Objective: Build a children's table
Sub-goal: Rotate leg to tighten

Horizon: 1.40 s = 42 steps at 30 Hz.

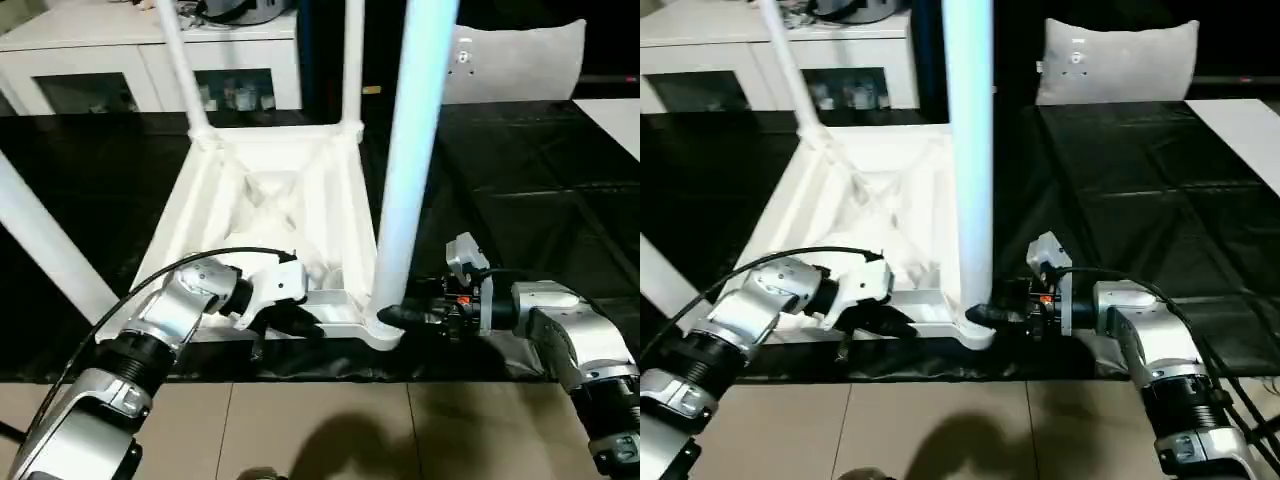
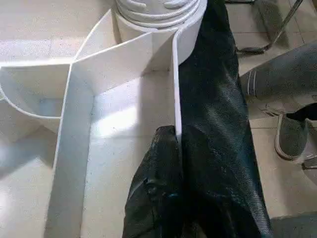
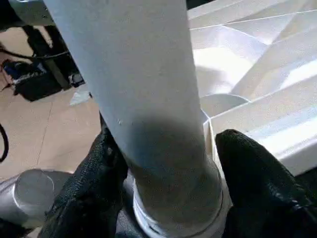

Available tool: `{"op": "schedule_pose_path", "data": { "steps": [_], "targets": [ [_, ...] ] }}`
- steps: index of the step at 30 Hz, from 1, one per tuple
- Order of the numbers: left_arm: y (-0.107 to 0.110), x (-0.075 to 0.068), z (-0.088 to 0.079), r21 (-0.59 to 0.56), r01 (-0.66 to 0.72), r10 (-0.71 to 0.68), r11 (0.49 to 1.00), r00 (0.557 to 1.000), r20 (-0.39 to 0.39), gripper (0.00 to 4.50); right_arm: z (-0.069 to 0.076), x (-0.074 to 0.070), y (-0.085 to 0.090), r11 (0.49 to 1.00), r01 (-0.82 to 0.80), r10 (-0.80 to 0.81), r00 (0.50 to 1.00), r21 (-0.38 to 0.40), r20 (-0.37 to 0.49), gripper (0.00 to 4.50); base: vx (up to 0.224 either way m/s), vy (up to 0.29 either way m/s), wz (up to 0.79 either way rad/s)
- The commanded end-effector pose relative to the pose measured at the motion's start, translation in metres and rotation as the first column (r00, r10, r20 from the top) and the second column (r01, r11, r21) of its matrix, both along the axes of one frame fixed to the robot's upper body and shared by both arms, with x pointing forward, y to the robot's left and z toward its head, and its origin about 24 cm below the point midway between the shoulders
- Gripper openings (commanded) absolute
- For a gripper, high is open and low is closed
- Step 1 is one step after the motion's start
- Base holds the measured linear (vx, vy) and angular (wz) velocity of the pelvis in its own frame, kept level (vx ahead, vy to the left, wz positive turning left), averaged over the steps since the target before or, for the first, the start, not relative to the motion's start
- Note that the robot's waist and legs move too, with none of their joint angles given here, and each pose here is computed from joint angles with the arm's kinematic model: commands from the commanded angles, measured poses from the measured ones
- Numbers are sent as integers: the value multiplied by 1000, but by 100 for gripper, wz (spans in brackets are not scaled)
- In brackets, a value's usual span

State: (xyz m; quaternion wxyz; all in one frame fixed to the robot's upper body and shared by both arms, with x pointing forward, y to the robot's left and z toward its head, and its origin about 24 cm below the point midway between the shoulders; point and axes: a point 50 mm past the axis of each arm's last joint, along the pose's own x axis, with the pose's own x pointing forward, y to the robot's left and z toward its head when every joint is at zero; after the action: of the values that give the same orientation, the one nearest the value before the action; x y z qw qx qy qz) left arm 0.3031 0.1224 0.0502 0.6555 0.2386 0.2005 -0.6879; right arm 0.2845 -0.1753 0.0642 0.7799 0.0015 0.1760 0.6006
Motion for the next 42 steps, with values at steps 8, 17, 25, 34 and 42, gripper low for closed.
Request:
{"op": "schedule_pose_path", "data": {
  "steps": [8,17,25,34,42],
  "targets": [
    [-7,-9,-8,32,85,-84,996,996,-38,0,4,-2,1,999,-24,25,1000,27,-18,227,0,0,0],
    [-20,-3,-4,-49,-52,50,997,997,-58,0,0,-1,17,994,90,-88,995,65,-34,205,0,0,0],
    [-46,23,4,-122,-417,415,901,909,-42,0,-11,39,42,767,638,-641,767,-77,-32,202,-6,1,-1],
    [-59,34,12,-191,-527,538,828,843,7,0,-5,46,62,719,694,-693,720,47,-25,277,0,0,0],
    [-47,27,6,-147,-435,444,888,895,38,0,-1,34,27,797,599,-602,798,79,24,356,0,0,0]
  ]
}}
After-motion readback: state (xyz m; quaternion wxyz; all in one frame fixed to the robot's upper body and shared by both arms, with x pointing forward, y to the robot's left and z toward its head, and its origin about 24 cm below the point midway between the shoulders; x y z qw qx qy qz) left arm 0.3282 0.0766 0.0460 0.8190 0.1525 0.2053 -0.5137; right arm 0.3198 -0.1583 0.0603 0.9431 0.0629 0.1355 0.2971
